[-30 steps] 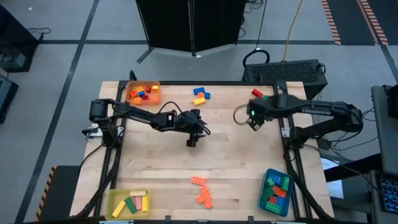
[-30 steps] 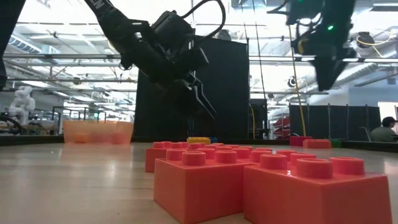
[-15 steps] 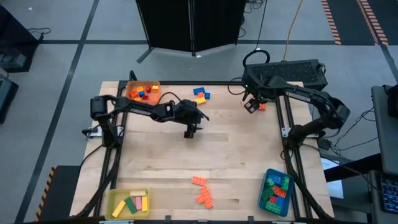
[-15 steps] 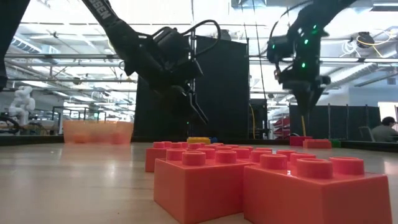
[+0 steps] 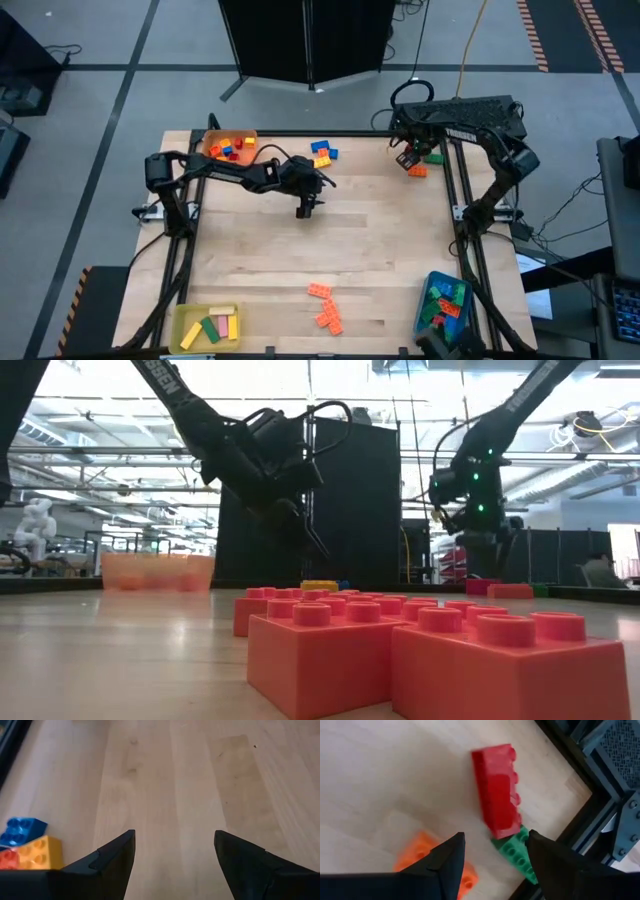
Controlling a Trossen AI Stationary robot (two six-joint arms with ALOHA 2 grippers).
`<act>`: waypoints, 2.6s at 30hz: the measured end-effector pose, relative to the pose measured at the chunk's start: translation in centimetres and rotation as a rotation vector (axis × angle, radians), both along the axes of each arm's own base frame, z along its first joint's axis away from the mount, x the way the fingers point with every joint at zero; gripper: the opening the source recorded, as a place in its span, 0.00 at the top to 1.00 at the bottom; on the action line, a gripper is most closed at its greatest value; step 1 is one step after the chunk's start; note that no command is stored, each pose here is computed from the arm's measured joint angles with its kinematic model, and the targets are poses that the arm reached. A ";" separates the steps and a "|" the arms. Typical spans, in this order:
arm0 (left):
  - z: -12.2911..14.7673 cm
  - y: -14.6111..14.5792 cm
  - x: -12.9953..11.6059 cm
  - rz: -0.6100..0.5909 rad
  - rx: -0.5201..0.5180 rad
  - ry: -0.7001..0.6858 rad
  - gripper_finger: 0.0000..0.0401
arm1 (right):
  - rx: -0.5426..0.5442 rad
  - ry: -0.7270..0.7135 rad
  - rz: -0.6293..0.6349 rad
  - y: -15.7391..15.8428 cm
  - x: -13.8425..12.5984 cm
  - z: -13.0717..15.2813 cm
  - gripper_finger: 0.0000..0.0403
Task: Sort blocks by size
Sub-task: Put the red 8 stud game piece into the blue bin
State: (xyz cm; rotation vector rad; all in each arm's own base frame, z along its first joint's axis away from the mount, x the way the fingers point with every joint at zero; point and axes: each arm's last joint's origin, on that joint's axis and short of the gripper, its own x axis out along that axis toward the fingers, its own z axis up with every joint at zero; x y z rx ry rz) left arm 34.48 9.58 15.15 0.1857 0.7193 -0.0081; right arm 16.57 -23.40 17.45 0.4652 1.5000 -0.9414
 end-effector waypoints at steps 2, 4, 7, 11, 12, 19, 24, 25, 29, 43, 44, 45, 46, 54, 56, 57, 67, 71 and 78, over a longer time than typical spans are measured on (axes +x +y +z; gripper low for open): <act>-0.1 -0.2 0.0 0.005 -0.016 0.007 0.32 | 0.019 0.016 0.002 -0.6 -0.3 -0.3 0.49; -0.1 -0.5 0.0 0.014 -0.035 0.013 0.32 | 0.024 0.016 0.007 -1.2 -0.4 -0.2 0.49; -0.1 -0.8 0.1 0.019 -0.052 0.014 0.32 | 0.020 0.017 0.026 -2.0 -0.5 0.2 0.49; -0.1 -1.3 0.2 0.007 -0.055 0.014 0.32 | 0.052 -0.052 0.039 -3.1 -0.4 0.6 0.49; -0.1 -1.4 0.2 0.005 -0.054 0.015 0.32 | 0.077 -0.071 0.034 -3.3 -0.3 0.3 0.49; -0.2 -1.5 0.2 0.002 -0.057 0.030 0.32 | 0.163 0.012 0.020 -4.4 0.3 -2.3 0.49; -0.2 -1.5 0.2 -0.002 -0.052 0.030 0.32 | 0.176 0.027 0.020 -5.1 0.7 -2.6 0.50; -0.2 -1.5 0.2 -0.002 -0.051 0.030 0.32 | 0.174 0.026 0.021 -5.2 0.7 -2.5 0.52; -0.2 -1.5 0.2 -0.001 -0.050 0.030 0.32 | 0.175 0.027 0.022 -5.4 0.8 -2.0 0.66; -0.3 -1.5 0.1 0.001 -0.051 0.038 0.32 | 0.203 0.045 0.050 -5.2 1.0 -1.1 0.89; -0.3 -1.5 0.1 0.001 -0.051 0.038 0.32 | 0.202 0.046 0.055 -5.0 1.1 -0.9 0.89; -0.3 -1.5 0.1 0.001 -0.051 0.038 0.32 | 0.200 0.045 0.062 -4.8 1.3 -0.6 0.89; -0.3 -1.5 0.1 0.000 -0.050 0.037 0.32 | 0.193 0.041 0.069 -4.6 1.4 -0.2 0.89; -0.2 -1.4 0.2 -0.001 -0.022 0.031 0.32 | 0.109 -0.016 0.120 -1.5 2.3 4.5 0.89; -0.2 -1.4 0.2 0.011 -0.011 0.033 0.32 | 0.104 -0.022 0.122 -0.3 2.3 5.8 0.89; -0.2 -1.4 0.2 0.018 -0.005 0.035 0.32 | 0.098 -0.027 0.126 0.3 2.3 6.5 0.89; 0.0 -1.1 0.3 0.074 0.050 0.017 0.32 | 0.024 -0.153 0.111 7.6 2.0 12.4 0.89; 0.2 -1.1 0.5 0.075 0.056 -0.013 0.32 | 0.032 -0.164 0.096 10.6 1.8 13.7 0.88; 0.5 -1.0 0.7 0.076 0.063 -0.050 0.32 | 0.052 -0.164 0.092 15.0 1.9 14.6 0.88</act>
